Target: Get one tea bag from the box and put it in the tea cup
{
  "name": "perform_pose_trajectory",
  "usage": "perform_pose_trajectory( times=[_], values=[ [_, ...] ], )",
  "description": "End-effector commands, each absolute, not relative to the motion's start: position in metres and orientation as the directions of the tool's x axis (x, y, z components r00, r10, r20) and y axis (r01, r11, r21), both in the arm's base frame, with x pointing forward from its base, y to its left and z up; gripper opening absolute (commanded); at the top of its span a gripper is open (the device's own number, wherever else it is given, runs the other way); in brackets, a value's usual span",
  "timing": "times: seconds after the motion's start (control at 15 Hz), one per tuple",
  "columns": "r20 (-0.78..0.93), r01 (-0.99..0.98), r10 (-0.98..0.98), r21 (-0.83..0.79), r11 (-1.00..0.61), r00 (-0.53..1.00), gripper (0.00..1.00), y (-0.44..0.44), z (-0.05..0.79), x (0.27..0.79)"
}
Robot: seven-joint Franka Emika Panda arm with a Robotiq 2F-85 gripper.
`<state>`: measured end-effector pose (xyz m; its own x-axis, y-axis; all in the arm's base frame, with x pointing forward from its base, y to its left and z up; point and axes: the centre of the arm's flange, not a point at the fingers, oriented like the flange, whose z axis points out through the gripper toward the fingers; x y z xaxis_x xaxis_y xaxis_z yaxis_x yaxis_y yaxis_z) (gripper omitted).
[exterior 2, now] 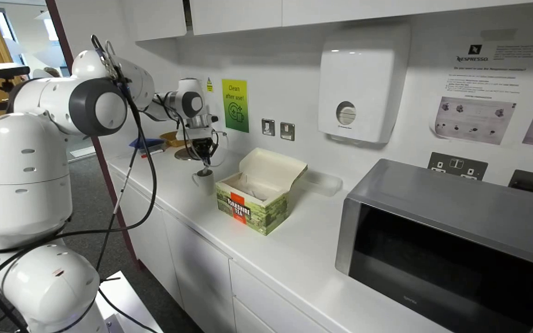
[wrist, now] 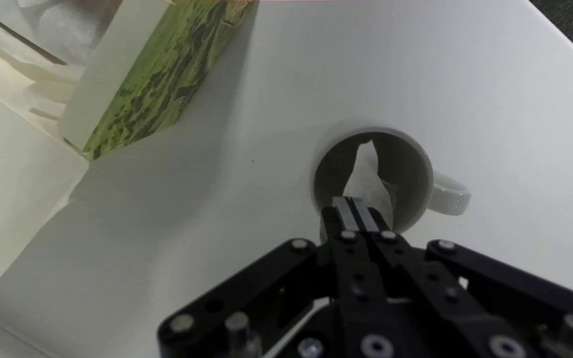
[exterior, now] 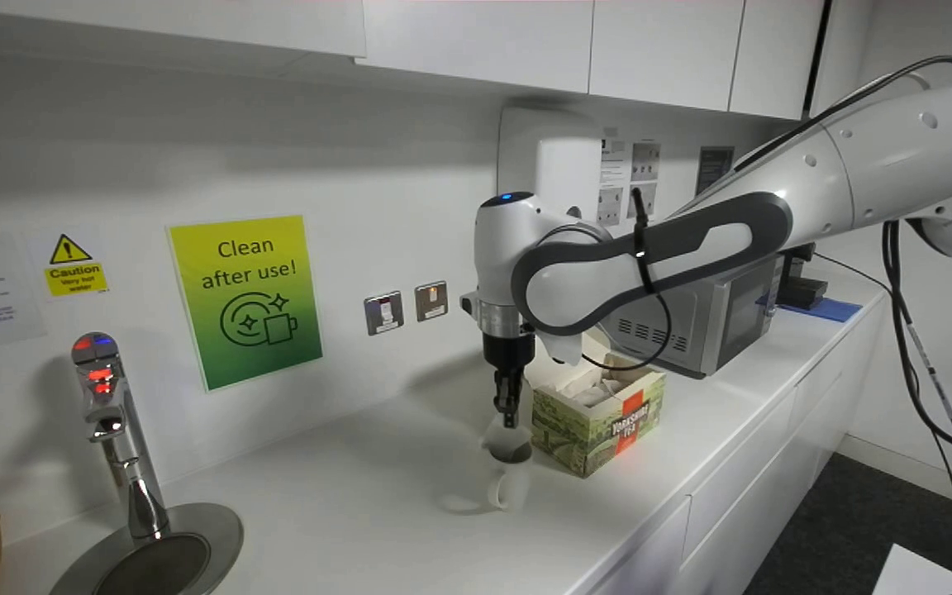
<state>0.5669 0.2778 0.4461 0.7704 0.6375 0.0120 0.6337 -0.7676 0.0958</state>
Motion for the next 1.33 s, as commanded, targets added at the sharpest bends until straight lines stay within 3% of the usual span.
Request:
perform_pose_trajectory(
  times=[0.0, 0.6, 0.67, 0.73, 1.27],
  values=[
    [-0.013, 0.615, 0.618, 0.119, -0.779, 0.786, 0.0, 0.2701, 0.4456, 0.5671],
    [-0.032, 0.627, 0.633, 0.187, -0.756, 0.773, 0.0, 0.2686, 0.4438, 0.5646],
    [-0.035, 0.619, 0.626, 0.194, -0.761, 0.779, 0.26, 0.2688, 0.4437, 0.5649],
    [-0.036, 0.617, 0.624, 0.196, -0.762, 0.781, 0.27, 0.2687, 0.4438, 0.5649],
    [-0.054, 0.6, 0.602, 0.198, -0.775, 0.796, 0.85, 0.2673, 0.4448, 0.5641]
  ],
)
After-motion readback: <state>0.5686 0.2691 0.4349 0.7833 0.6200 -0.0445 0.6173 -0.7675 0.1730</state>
